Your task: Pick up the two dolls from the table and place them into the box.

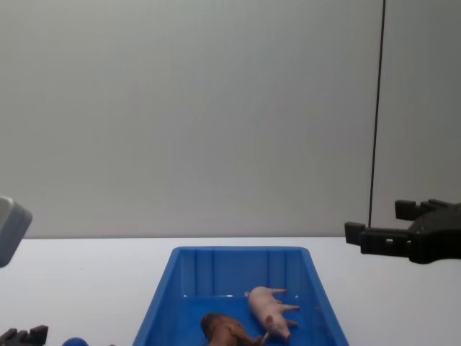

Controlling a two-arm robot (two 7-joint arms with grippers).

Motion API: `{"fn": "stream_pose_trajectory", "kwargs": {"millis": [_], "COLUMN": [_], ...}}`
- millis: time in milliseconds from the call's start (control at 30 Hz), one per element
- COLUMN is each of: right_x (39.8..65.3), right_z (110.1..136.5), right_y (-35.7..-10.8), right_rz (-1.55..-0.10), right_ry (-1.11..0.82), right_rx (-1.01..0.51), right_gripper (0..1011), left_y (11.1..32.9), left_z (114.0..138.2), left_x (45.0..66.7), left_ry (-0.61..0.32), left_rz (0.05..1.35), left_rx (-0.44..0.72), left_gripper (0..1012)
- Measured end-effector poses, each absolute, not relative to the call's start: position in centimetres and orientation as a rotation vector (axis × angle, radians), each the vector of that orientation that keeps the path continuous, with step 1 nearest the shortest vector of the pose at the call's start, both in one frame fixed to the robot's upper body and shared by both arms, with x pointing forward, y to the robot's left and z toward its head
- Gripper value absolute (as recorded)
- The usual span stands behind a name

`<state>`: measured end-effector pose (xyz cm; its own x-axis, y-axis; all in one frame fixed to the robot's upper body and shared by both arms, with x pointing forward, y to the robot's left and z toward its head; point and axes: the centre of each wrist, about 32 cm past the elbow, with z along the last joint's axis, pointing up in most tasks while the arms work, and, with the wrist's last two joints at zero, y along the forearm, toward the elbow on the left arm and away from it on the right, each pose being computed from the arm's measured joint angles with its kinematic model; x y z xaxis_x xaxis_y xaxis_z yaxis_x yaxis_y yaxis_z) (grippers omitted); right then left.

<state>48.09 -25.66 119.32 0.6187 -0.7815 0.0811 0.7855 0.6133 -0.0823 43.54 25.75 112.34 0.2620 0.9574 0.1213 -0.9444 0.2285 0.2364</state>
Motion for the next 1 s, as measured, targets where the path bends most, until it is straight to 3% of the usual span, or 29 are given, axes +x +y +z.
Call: {"fn": "stream_pose_trajectory", "kwargs": {"millis": [67, 333, 667, 1000], "right_x": [48.1, 48.1, 48.1, 48.1], "right_z": [119.3, 119.3, 119.3, 119.3], "right_y": [-25.7, -25.7, -25.7, -25.7], "right_rz": [-0.904, -0.903, -0.903, -0.903], "right_ry": [-0.038, -0.038, -0.038, -0.038], "right_rx": [-0.114, -0.114, -0.114, -0.114], "right_gripper": [1001, 1001, 1001, 1001], "left_y": [25.8, 25.8, 26.0, 26.3], "left_z": [112.2, 111.8, 111.8, 113.2], "left_x": [43.7, 44.2, 44.8, 45.5], "left_ry": [0.055, 0.059, 0.052, -0.004], "left_rz": [1.304, 1.279, 1.267, 1.274], "left_rx": [0.286, 0.298, 0.308, 0.29], "left_gripper": [1002, 835, 522, 418]}}
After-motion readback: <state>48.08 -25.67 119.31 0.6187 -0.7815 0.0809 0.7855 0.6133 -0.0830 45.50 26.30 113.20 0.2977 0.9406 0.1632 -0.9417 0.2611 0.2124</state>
